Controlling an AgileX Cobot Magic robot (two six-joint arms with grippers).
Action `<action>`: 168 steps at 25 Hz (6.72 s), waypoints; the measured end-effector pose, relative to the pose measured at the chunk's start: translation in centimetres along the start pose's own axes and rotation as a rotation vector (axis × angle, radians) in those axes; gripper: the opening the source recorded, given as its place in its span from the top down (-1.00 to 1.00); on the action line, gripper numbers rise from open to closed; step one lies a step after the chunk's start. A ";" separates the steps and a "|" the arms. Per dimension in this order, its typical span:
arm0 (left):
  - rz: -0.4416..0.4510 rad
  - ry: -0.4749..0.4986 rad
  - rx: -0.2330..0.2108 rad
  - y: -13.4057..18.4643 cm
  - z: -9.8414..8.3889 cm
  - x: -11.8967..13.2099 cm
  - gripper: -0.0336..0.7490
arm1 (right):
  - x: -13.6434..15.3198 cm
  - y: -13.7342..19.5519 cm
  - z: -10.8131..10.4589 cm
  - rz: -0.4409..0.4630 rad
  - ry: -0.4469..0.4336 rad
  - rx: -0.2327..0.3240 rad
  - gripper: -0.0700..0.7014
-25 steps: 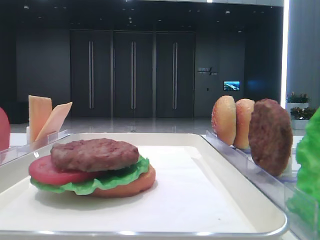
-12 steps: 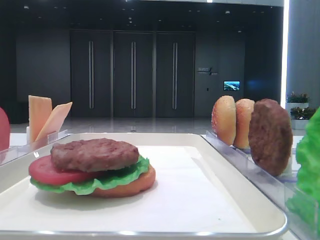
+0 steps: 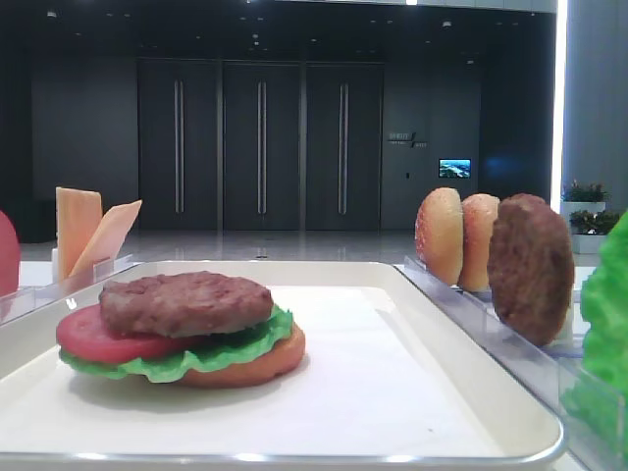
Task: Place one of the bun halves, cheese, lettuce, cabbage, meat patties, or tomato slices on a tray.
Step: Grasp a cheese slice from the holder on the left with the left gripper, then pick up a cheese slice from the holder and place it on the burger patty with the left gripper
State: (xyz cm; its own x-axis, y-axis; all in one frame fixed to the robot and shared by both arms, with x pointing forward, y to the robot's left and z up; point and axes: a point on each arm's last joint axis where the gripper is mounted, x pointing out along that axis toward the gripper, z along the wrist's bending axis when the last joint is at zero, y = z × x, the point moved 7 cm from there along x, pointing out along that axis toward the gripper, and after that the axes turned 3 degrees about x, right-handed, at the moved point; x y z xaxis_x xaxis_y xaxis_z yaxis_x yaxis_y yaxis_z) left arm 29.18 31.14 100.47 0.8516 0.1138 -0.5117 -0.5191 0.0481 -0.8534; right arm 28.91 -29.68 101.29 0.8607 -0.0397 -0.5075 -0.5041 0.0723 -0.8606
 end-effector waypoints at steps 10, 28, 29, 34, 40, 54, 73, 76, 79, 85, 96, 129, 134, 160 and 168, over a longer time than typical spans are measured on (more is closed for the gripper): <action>0.290 -0.012 -0.123 -2.6 0.5 3.7 -0.61 | 0.0 0.0 0.0 0.000 0.000 0.000 -0.08; 0.681 0.038 -0.036 -15.0 0.9 26.9 -0.60 | 0.0 0.0 0.0 0.000 0.000 0.000 -0.08; 0.689 0.040 -0.034 -15.1 0.8 28.1 -0.60 | 0.0 0.0 0.0 0.000 0.000 0.000 -0.08; 0.677 0.061 -0.038 -16.7 0.5 31.9 -0.60 | 0.0 0.0 0.0 0.000 0.000 0.000 -0.08; 0.673 0.062 -0.074 -17.5 0.3 33.3 -0.57 | 0.0 0.0 0.0 0.000 0.000 0.000 -0.08; 0.645 0.161 -0.069 -18.5 -12.3 31.5 -0.57 | 0.0 0.0 0.0 0.000 0.000 0.000 -0.08; 0.621 0.166 -0.133 -17.9 -16.6 33.7 -0.57 | 0.0 0.0 0.0 0.000 0.000 0.000 -0.08; 0.620 0.166 -0.135 -17.5 -16.9 34.5 -0.57 | 0.0 0.0 0.0 0.000 0.000 0.001 -0.08; 0.626 0.165 -0.134 -16.9 -17.1 35.3 -0.57 | 0.0 0.0 0.0 0.000 0.000 0.001 -0.08; 0.647 0.160 -0.130 -15.6 -17.5 36.7 -0.57 | 0.0 0.0 0.0 0.000 0.000 0.001 -0.08; 0.714 0.137 -0.113 -14.1 -17.4 36.9 0.06 | 0.0 0.0 0.0 0.000 0.000 0.001 -0.08; 0.810 0.246 -0.154 -16.0 -19.3 28.8 0.86 | 0.0 0.0 0.0 0.000 0.000 0.001 -0.08; 0.833 0.266 -0.172 -13.3 -19.9 25.3 0.86 | 0.0 0.0 0.0 0.000 0.000 0.001 -0.08; 0.700 0.719 -0.239 -11.1 -23.8 16.3 0.86 | 0.0 0.0 0.0 0.000 0.000 0.001 -0.08; 0.706 0.776 -0.239 -6.7 -24.0 16.8 0.86 | 0.0 0.0 0.0 0.000 0.000 0.001 -0.08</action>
State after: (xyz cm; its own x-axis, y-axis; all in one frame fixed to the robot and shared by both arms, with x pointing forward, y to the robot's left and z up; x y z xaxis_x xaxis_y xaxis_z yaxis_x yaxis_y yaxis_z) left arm 48.69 8.87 95.24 0.2223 -0.6249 -0.7484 -0.9554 0.0134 -0.2950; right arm 28.91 -29.68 101.29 0.8607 -0.0395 -0.5075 -0.5041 0.0731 -0.8606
